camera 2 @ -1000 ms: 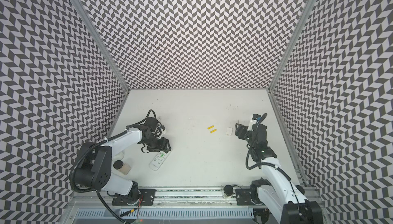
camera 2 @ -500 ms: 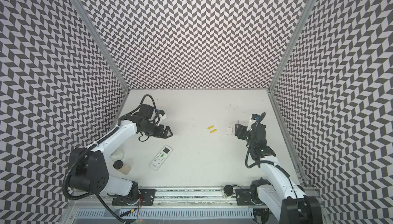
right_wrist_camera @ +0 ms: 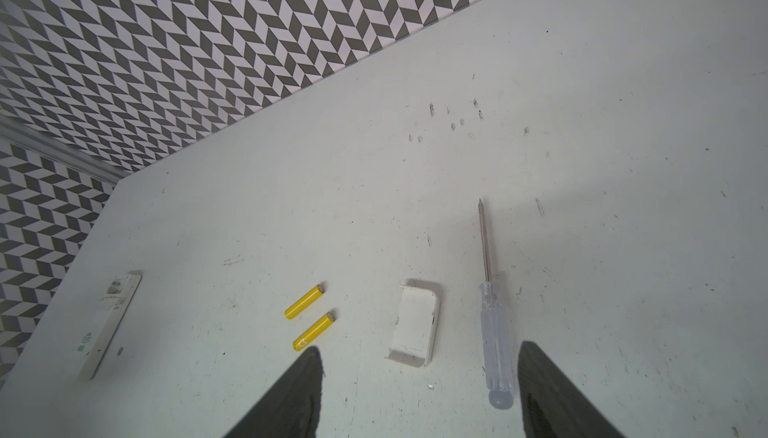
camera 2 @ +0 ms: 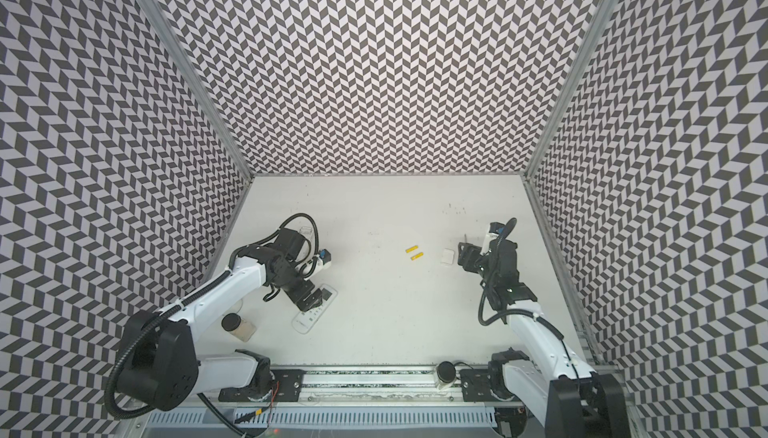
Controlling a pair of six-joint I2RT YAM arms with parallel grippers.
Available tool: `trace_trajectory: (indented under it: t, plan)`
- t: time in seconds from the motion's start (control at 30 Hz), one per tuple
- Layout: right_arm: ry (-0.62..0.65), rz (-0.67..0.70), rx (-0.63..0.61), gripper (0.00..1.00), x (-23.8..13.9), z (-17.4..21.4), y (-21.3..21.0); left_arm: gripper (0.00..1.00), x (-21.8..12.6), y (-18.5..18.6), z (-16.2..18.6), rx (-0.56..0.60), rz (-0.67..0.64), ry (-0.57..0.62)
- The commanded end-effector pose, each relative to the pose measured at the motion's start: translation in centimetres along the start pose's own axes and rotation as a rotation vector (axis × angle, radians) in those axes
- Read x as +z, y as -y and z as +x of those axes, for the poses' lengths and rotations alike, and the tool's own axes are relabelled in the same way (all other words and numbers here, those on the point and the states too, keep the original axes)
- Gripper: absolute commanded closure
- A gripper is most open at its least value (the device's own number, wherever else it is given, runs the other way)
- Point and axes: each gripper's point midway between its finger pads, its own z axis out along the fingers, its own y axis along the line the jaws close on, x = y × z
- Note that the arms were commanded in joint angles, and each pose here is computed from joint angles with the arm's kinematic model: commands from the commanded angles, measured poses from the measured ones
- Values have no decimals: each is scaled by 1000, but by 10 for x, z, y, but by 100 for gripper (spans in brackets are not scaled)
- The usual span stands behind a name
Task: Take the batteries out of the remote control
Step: 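Lower the left gripper over the white remote and grasp its top end, then lift the remote with the left gripper while the right gripper reaches toward it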
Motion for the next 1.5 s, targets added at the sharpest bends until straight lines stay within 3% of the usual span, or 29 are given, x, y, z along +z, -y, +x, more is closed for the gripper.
trace_trajectory:
  t: [0.0, 0.23, 0.4, 0.63, 1.2, 1.47]
  plan:
    - [57, -31, -22, 28, -2, -19, -11, 1, 3, 15, 6, 50, 64, 7]
    - [82, -27, -26, 28, -7, -20, -10, 1, 17, 26, 9, 92, 104, -45]
    - [67, -38, -26, 28, -5, -22, -14, 3, 31, 18, 9, 74, 45, -84]
    - [67, -41, -28, 28, -5, -21, -15, 15, 42, 8, -9, 40, -1, -32]
    - [64, -39, -30, 28, -3, -21, -15, 50, 53, 5, -4, 39, -16, -45]
    - [56, -45, -24, 28, -2, -21, -16, 62, 24, -5, -61, 31, -38, 104]
